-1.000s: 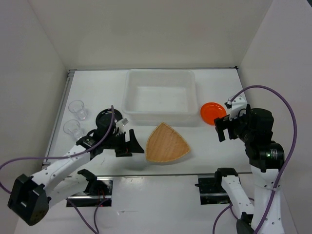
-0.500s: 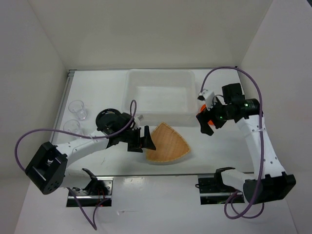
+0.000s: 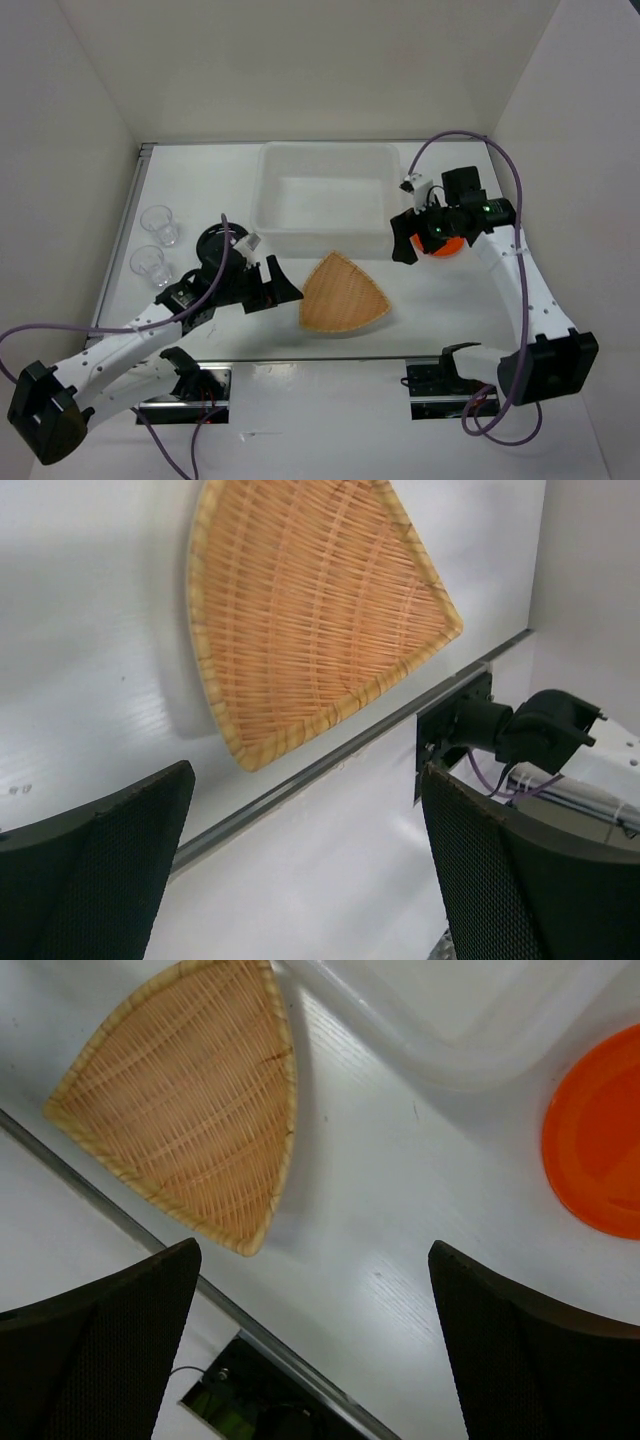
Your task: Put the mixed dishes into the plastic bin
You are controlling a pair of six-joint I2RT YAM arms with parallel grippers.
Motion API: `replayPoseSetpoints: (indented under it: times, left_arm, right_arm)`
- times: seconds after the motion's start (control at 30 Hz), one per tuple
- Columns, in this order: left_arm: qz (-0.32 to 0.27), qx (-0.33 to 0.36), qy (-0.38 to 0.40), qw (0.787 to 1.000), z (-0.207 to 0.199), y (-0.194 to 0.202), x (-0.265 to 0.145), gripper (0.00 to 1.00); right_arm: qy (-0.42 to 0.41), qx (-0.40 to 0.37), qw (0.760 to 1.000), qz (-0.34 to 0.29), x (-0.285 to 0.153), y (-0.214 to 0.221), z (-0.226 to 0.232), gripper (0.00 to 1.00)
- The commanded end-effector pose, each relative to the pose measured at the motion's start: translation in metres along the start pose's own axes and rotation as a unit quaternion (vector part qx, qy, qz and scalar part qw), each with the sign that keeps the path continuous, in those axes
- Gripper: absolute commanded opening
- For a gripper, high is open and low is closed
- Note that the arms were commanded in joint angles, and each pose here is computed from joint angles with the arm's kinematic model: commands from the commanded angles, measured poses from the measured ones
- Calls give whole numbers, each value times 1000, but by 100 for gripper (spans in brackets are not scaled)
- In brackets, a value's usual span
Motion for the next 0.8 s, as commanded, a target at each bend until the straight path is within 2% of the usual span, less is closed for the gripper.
replayPoseSetpoints:
  times: [0.0,0.1,0.27,0.4,0.5,0.53,0.63,0.73,0.77]
  left_arm:
    - [-24,-43,-17,999,12,2,-6,100]
    - [-52,-62,-11,997,15,1,-18,100]
    - [-95,-93,8,991,19,2,-41,100]
    - [-116,-97,5,988,22,0,-53,100]
    - [-116,-89,-8,989,22,-2,-53,100]
    - [-116,-89,-9,989,19,-4,-53,100]
    - [-110,-81,-23,990,18,-7,-48,100]
    - [-102,-81,-34,991,17,-9,-44,100]
    - [-102,-81,-34,991,14,-11,-44,99]
  right_arm:
    - [-51,13,999,13,31,-6,3,99]
    - [-76,8,997,20,46,-13,1,99]
    - [-68,6,998,-10,65,-24,-9,99]
    - [-96,22,995,-17,83,-29,-9,90]
    - [-97,23,995,-16,90,-29,-13,75]
    - [-93,24,995,-12,100,-28,-18,60]
    - [-94,31,995,3,117,-20,-24,32]
    - [-90,42,995,12,134,-18,-32,17]
    - [-90,50,995,12,137,-18,-33,15]
Point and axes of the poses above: each gripper's point midway between its finger pads, its own x axis out along the fingers, its own z axis along the line the jaws close on, y = z × x, the point moved 2 cm from there along -x, back along the fingers, and after that the axes turned 8 degrees about -x, right-handed, at the moved point
